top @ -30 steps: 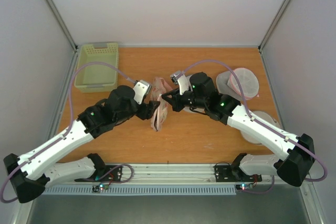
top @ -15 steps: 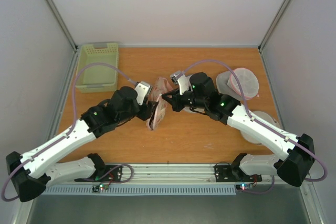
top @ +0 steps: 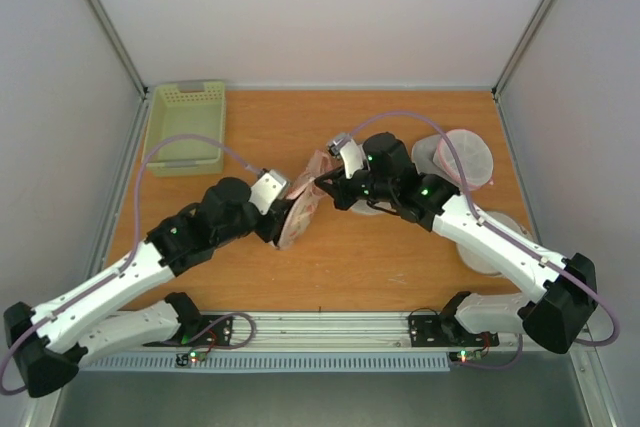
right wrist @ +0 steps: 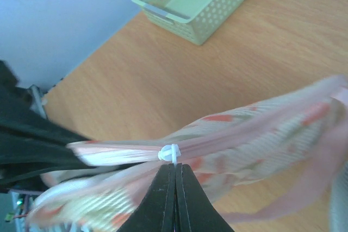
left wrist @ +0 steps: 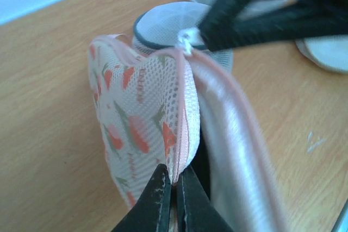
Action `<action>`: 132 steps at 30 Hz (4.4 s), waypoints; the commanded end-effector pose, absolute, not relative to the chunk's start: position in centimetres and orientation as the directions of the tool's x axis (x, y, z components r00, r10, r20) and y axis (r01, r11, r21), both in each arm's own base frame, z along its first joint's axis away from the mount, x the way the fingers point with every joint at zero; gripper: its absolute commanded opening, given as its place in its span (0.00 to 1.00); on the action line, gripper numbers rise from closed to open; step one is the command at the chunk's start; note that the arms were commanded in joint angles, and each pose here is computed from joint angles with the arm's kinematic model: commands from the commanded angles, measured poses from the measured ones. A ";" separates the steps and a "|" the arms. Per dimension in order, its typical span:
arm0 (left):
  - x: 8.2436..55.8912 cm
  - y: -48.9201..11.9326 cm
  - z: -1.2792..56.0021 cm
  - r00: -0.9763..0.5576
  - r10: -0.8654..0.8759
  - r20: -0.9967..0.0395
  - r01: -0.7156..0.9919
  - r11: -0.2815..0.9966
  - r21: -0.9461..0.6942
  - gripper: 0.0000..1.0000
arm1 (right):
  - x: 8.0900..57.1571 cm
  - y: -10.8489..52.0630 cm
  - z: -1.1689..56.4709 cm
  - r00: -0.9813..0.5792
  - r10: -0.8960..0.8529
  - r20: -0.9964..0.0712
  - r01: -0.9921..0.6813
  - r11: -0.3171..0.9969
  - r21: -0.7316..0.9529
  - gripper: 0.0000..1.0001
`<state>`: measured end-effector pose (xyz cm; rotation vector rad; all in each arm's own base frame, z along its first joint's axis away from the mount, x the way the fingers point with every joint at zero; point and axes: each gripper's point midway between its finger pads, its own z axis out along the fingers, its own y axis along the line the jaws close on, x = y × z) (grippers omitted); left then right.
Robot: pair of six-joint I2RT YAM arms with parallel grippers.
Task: Unzip the laundry bag and remove the bra
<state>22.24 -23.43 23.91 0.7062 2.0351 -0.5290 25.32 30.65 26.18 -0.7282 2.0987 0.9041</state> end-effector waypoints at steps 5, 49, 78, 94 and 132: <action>18.6 -22.7 24.3 -0.122 0.425 -0.897 0.830 0.540 0.143 0.01 | 30.6 25.4 25.9 -0.560 -0.172 -0.811 -0.628 0.727 0.279 0.01; 25.6 -25.4 21.5 -0.499 0.246 -0.831 0.581 0.807 -0.110 0.64 | 26.9 31.1 26.5 -0.602 -0.086 -0.794 -0.646 0.636 0.422 0.01; 23.4 -25.6 21.4 -0.277 0.419 -0.865 0.759 0.647 0.071 0.01 | 29.2 27.8 27.0 -0.531 -0.180 -0.828 -0.635 0.731 0.248 0.01; 18.7 -24.6 23.3 -0.080 0.427 -0.901 0.866 0.477 0.150 0.01 | 31.7 23.9 23.8 -0.592 -0.210 -0.778 -0.622 0.732 0.276 0.01; 24.3 -29.2 24.0 -0.164 0.434 -0.886 0.873 0.481 0.074 0.14 | 27.3 29.4 24.6 -0.632 -0.215 -0.744 -0.661 0.652 0.372 0.01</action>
